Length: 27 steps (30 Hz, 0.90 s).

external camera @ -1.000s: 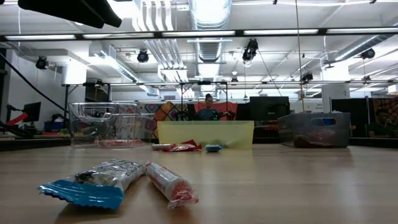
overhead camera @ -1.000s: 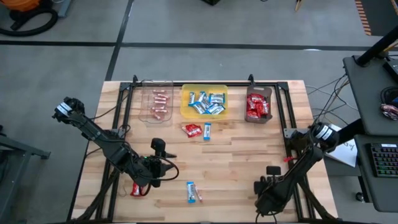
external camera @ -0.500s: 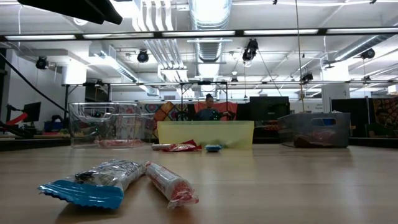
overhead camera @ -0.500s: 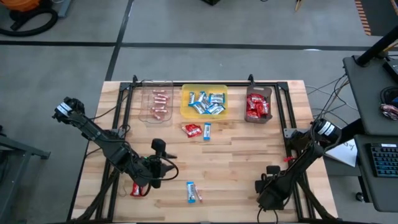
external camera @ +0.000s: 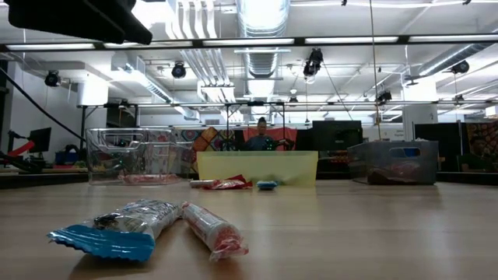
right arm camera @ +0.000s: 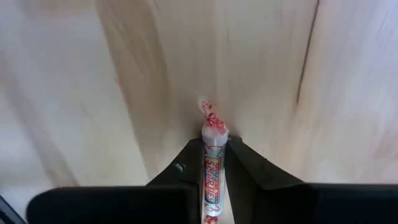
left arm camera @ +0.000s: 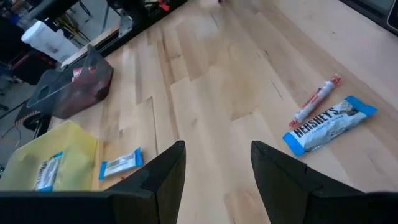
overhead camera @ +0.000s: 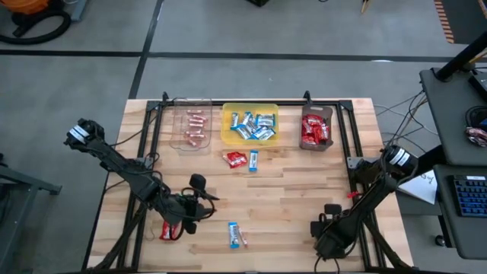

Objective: Sort candy
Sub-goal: Put the orange candy into the transparent bin

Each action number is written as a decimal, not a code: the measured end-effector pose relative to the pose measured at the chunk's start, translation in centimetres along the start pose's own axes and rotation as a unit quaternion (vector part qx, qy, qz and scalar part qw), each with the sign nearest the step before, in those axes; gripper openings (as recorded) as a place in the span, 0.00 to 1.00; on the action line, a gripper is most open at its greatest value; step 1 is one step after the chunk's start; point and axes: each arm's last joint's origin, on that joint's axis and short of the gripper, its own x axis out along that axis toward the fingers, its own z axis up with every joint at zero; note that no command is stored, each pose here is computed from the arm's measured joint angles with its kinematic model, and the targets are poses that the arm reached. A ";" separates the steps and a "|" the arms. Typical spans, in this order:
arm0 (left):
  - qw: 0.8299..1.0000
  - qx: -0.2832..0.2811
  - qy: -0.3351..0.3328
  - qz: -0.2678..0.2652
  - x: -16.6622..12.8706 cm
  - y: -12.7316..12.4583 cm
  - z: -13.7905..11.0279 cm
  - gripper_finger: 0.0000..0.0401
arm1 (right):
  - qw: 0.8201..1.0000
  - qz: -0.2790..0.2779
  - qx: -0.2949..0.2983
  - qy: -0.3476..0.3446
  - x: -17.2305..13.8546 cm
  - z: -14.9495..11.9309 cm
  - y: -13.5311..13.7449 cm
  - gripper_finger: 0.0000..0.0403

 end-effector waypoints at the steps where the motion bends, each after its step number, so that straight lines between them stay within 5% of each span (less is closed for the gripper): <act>1: 1.000 -0.003 -0.004 0.000 0.1 0.0 -0.2 0.41 | 1.000 0.003 0.005 -0.017 -0.3 0.1 0.2 0.08; 6: 0.999 -0.025 -0.041 -0.017 0.3 -0.2 -0.8 0.41 | 0.990 0.017 0.034 -0.138 -3.1 1.3 0.8 0.08; 10: 0.995 -0.046 -0.087 -0.033 0.6 -0.1 -0.7 0.41 | 0.963 0.043 0.052 -0.262 -5.7 3.1 1.0 0.08; 17: 0.977 -0.097 -0.185 -0.035 1.0 0.3 -0.8 0.41 | 0.893 0.072 0.005 -0.445 -8.9 6.8 0.5 0.08; 23: 0.963 -0.130 -0.234 -0.036 0.7 0.4 -1.0 0.41 | 0.833 0.044 -0.057 -0.548 -11.0 10.4 -1.2 0.08; 27: 0.961 -0.138 -0.238 -0.039 0.7 0.4 -1.1 0.41 | 0.778 0.017 -0.105 -0.620 -12.6 12.4 -2.2 0.08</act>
